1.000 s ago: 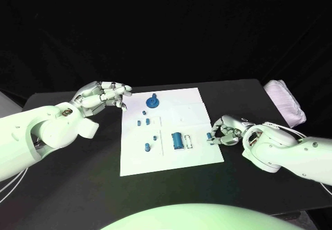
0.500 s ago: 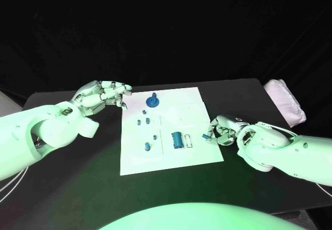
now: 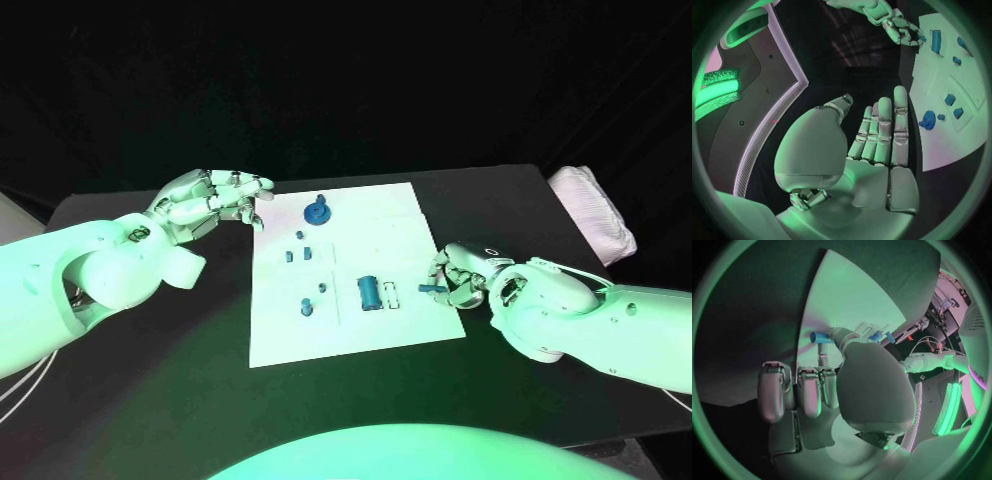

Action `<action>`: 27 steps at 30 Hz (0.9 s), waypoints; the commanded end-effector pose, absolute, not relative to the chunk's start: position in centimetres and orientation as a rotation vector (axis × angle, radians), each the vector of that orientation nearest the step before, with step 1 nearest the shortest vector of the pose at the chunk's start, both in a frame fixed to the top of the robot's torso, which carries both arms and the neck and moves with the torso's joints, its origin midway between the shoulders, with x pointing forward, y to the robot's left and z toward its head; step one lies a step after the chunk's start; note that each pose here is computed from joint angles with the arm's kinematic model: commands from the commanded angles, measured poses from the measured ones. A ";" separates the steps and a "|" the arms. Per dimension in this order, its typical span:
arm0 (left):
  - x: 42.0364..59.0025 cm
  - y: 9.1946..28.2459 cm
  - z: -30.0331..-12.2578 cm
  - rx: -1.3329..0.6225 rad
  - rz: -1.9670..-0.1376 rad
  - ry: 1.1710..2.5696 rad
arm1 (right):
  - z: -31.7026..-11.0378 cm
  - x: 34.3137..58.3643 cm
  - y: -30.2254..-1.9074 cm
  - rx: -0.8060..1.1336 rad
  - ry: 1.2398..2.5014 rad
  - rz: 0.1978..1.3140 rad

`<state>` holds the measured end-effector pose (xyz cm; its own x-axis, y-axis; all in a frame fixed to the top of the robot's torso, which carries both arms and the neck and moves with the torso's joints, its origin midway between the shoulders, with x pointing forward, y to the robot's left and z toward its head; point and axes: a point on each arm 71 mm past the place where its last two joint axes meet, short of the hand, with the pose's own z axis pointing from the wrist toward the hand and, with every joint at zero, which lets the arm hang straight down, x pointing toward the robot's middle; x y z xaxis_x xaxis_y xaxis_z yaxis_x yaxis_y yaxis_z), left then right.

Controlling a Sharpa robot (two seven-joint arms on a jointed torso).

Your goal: Assemble the parts on the task board

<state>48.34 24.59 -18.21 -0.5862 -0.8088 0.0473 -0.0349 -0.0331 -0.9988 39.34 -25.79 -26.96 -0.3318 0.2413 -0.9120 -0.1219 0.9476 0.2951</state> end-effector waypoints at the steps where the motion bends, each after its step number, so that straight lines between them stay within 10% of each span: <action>1: 48.2 24.4 -18.1 -0.888 -1.703 1.654 | -27.3 38.8 -25.9 0.137 1.878 0.357; 13: 48.2 24.4 -18.1 -0.888 -1.703 1.656 | -24.4 38.6 -24.2 0.173 1.813 0.456; 27: 48.2 24.4 -18.1 -0.888 -1.706 1.658 | -25.8 39.0 -22.0 0.180 1.899 0.467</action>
<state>48.28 24.58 -18.20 -0.5873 -0.8080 0.0479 -0.0359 -0.0331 -0.9988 39.11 -21.90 -25.35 -0.3392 0.3473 -0.8743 -0.1266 0.9041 0.4082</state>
